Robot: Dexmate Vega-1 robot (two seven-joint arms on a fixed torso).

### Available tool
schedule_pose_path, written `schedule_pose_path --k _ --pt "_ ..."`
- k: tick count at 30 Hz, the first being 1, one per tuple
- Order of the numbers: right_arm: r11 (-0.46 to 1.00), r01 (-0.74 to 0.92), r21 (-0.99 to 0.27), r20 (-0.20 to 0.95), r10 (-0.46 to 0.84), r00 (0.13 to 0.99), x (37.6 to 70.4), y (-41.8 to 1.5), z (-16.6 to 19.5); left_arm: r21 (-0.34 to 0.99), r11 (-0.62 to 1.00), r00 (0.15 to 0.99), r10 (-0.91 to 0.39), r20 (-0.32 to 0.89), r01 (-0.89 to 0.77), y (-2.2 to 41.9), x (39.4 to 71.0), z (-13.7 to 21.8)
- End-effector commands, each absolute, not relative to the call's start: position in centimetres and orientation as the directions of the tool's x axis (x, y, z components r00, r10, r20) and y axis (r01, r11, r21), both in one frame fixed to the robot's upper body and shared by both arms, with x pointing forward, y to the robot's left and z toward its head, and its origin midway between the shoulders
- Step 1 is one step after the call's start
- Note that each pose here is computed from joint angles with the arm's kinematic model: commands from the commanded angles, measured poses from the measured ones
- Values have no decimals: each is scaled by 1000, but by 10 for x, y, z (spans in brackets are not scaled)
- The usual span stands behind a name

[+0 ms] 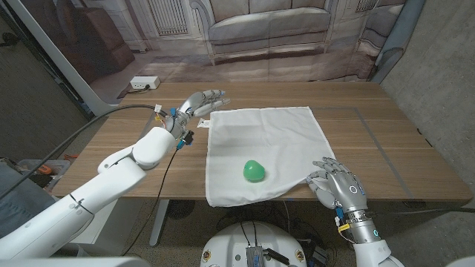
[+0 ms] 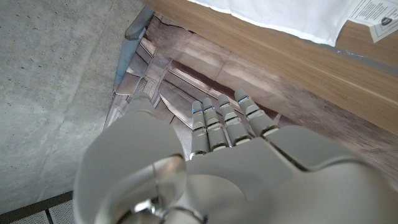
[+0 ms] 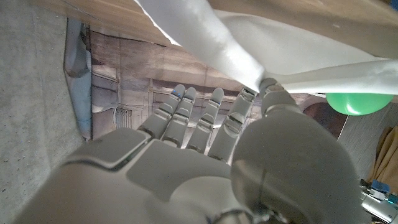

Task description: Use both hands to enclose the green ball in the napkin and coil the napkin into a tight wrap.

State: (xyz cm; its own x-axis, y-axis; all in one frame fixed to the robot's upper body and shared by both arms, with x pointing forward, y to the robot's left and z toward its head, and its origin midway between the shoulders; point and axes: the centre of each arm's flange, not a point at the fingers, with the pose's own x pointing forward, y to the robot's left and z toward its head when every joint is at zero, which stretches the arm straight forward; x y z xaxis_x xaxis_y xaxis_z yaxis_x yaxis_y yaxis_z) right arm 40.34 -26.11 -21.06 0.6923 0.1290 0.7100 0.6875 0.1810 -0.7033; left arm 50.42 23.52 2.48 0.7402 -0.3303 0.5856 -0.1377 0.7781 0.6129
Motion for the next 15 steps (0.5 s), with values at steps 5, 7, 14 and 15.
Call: schedule_pose_path --k 5,7,14,15 --pt "251 612 -750 649 97 755 407 -253 -173 613 773 742 -314 592 -163 240 504 19" --pt "257 602 -756 640 91 763 408 -252 -169 629 757 744 -316 589 -176 238 503 18" --pt "245 606 -756 641 91 762 412 -248 -160 671 623 696 -269 666 -402 229 477 7" --pt "239 611 -755 644 95 759 414 -247 -158 669 571 663 -266 700 -477 226 466 3"
